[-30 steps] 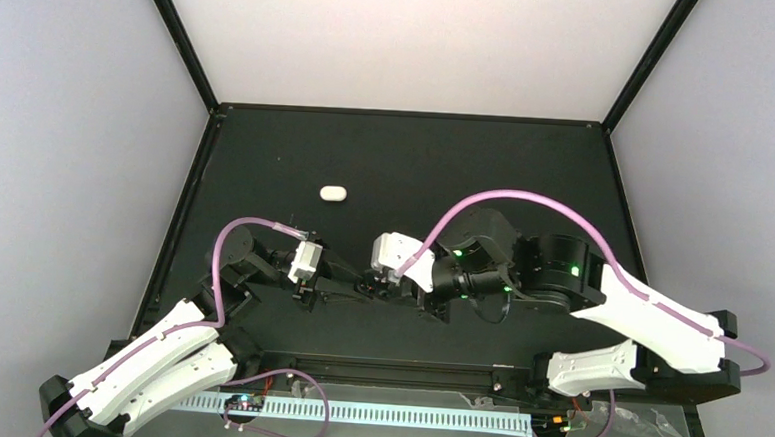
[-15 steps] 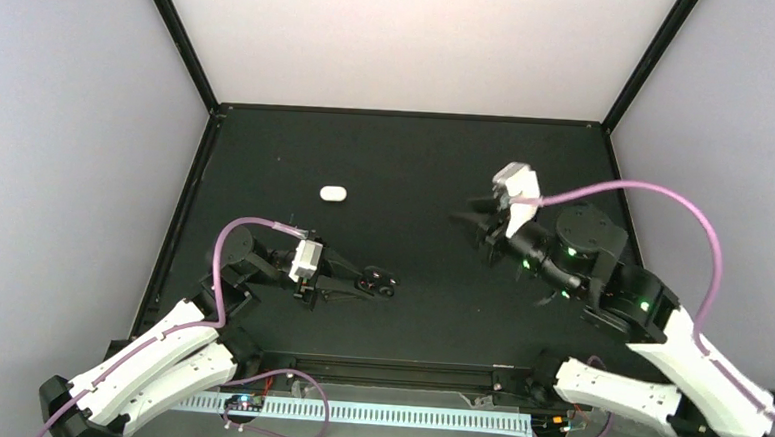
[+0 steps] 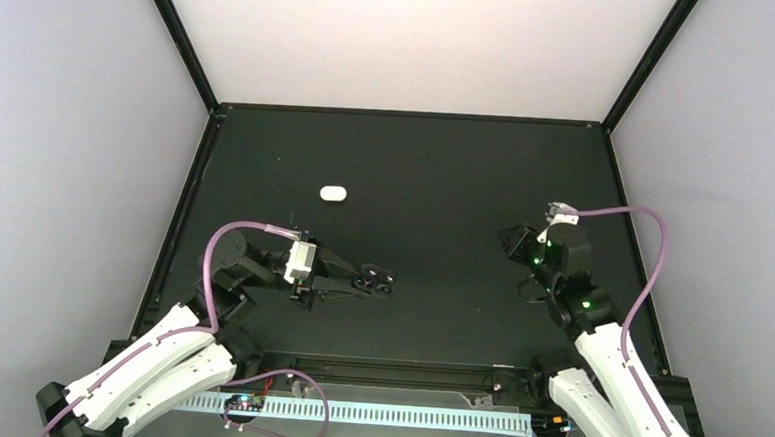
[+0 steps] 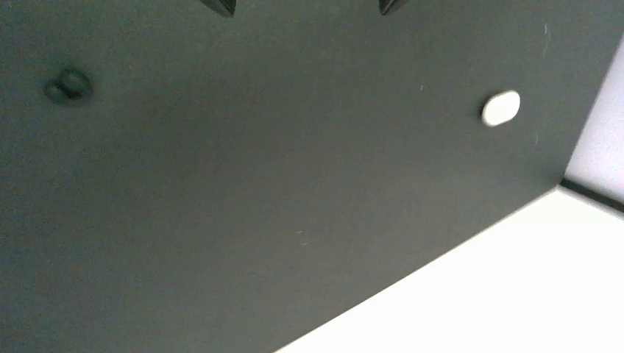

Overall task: Insert the wireless bluetooth earbuds into the charging case
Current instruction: Place the earbud in the charging case, then pick up the earbud from the center of the board.

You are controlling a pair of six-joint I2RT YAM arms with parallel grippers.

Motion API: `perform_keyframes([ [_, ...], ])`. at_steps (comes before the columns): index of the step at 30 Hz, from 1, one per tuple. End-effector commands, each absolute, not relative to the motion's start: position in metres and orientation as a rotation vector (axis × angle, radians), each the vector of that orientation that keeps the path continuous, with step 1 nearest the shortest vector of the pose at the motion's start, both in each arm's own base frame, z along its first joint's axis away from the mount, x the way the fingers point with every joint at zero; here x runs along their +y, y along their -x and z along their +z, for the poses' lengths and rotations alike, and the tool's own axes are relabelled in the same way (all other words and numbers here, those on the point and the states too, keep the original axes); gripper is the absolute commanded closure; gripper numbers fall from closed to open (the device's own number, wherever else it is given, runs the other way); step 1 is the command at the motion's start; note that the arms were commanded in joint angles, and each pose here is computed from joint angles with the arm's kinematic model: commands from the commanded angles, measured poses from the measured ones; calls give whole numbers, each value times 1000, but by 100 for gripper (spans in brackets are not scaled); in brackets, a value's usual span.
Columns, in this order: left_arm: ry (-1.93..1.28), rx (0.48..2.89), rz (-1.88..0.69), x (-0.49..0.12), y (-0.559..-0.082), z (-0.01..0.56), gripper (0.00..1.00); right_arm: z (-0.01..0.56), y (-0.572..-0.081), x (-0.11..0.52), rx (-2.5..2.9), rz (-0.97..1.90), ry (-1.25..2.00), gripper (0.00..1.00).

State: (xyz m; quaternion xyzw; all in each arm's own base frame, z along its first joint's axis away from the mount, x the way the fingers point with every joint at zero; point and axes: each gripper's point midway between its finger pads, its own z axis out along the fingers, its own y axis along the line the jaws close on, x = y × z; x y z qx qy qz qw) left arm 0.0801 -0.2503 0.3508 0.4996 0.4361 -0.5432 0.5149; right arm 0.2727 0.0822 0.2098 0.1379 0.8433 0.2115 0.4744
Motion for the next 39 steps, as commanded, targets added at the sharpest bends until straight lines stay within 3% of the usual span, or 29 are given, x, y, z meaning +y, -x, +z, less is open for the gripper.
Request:
perform_keyframes([
  [1, -1190, 972, -1267, -246, -74, 375, 98, 202, -281, 51, 1956, 537, -564, 48],
  [8, -1178, 960, -1256, -242, -72, 378, 98, 142, -282, 17, 2028, 438, -766, 41],
  [16, -1170, 945, -1252, -240, -70, 382, 98, 112, -292, -23, 1985, 330, -1024, 34],
  [39, -1159, 942, -1241, -238, -70, 384, 98, 56, -346, -51, 2145, 165, -1139, 42],
])
